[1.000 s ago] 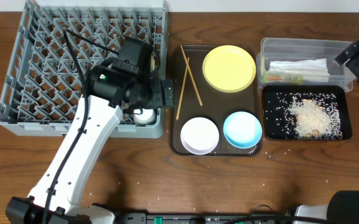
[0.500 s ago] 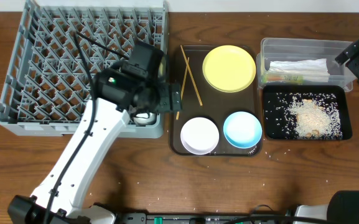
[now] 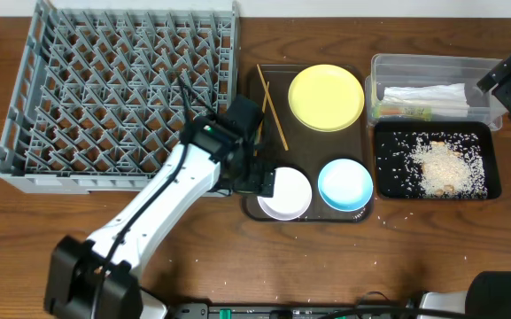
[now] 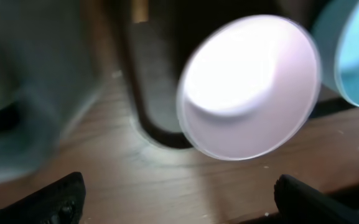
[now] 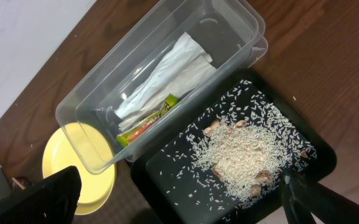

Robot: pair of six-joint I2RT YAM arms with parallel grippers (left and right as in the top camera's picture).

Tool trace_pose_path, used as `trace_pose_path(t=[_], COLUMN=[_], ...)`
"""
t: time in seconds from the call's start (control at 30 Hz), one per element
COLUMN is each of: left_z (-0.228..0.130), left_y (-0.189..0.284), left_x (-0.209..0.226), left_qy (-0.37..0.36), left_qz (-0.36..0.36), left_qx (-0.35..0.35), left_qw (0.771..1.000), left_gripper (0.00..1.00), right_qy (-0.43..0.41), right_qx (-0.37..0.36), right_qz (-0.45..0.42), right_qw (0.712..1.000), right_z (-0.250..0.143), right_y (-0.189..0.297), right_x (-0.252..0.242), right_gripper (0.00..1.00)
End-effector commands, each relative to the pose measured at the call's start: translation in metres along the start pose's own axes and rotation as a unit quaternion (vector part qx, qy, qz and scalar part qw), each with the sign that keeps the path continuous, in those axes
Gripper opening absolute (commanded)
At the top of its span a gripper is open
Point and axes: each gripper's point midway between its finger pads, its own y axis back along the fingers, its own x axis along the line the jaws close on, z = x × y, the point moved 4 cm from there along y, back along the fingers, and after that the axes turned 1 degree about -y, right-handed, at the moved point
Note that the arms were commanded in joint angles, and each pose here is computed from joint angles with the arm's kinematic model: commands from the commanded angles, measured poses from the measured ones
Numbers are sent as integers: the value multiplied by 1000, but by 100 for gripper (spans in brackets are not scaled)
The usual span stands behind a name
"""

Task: Sort waste into correct bins and load items into the dishwasher
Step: 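Move the left gripper to the white plate and grasp its rim, then lift the white plate with the left gripper and carry it to the rack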

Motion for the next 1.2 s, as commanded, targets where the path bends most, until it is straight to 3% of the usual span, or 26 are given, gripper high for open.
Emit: trace_pose_path(t=[0.0,0.23,0.6,1.03,1.17], left_z=[-2,-1,10,11,10], left_y=[-16,-55,-68,-101,-107], left_x=[-17,-11,-8,-17,-15], left_qy=[-40,3,72,129,139], left_qz=[-48,-20,27,27,32], left_qx=[34,81,51,69,75], left_qw=[997,997,996,989,987], left_gripper=[98,91,66,58,44], right_qy=[-8,-8,-7,-7,-7], right_qx=[1,1,1,1,1], right_qz=[0,0,0,0,0], right_qw=[1000,1000,1000,1000,1000], right_z=[0,0,0,0,0], right_y=[-1,-1,-1,-1,-1], right_x=[0,0,0,0,0], right_gripper=[99,99,99,99,99])
